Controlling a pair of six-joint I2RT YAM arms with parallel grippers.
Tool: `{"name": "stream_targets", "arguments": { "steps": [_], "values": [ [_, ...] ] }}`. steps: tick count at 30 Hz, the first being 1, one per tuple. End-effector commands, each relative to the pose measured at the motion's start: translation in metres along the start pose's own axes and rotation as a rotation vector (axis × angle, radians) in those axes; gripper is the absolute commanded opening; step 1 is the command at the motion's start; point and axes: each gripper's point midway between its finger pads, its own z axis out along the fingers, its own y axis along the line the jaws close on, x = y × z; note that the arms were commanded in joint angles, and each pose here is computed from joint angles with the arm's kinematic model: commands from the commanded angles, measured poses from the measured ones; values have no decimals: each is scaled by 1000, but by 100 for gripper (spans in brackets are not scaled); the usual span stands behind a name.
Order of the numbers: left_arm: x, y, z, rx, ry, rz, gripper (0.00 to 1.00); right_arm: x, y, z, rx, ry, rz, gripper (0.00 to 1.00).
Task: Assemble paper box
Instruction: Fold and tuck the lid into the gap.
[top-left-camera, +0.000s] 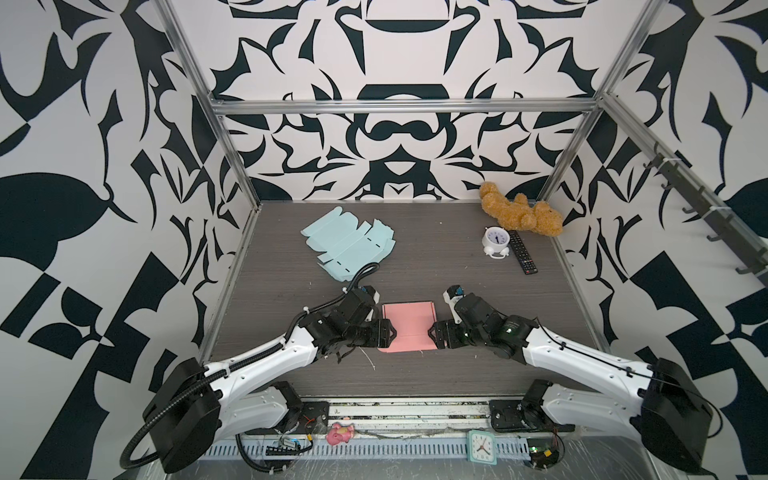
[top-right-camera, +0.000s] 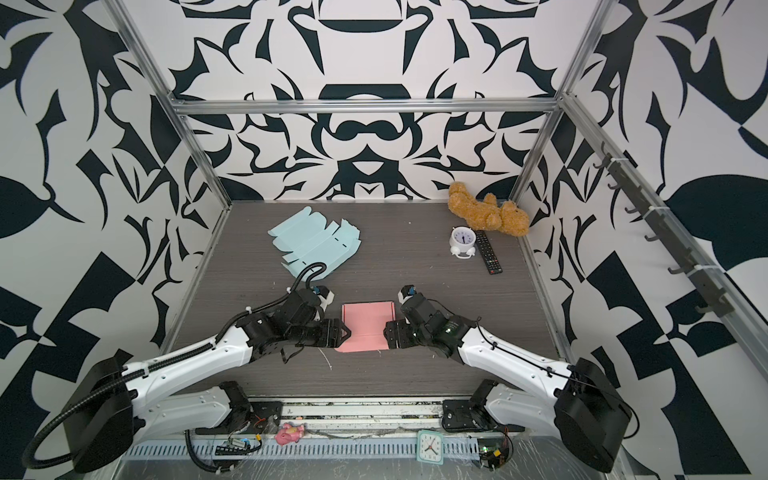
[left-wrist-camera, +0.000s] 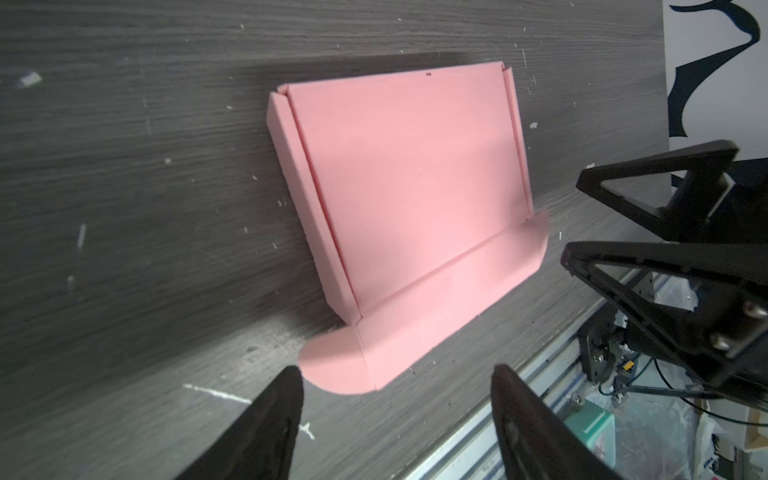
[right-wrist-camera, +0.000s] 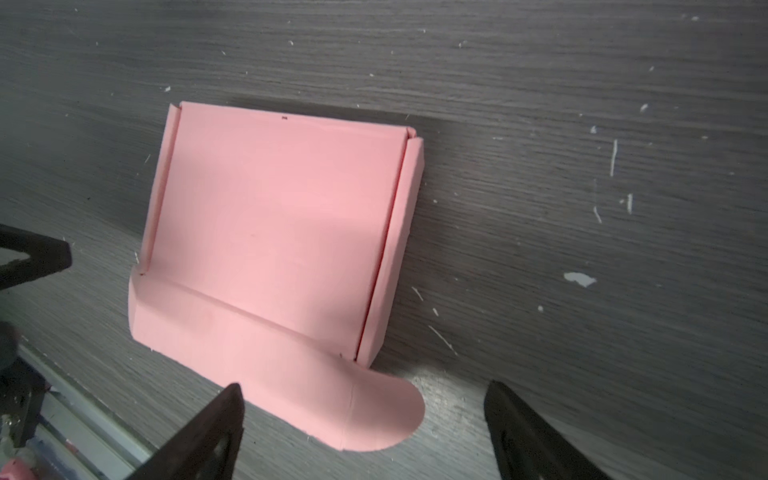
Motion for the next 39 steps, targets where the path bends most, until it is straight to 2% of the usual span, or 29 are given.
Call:
{"name": "stream_targets", "arguments": {
  "steps": [1,15,39],
  "values": [
    [16,12,-3,-66,21,-30,74,4,2,-6,19,15,-6,92],
    [26,3,9,-37,35,-38,74,9,28,-4,-8,19,-52,91],
    [29,1,29,-28,69,-40,70,17,37,12,-20,48,-71,90]
  ]
}}
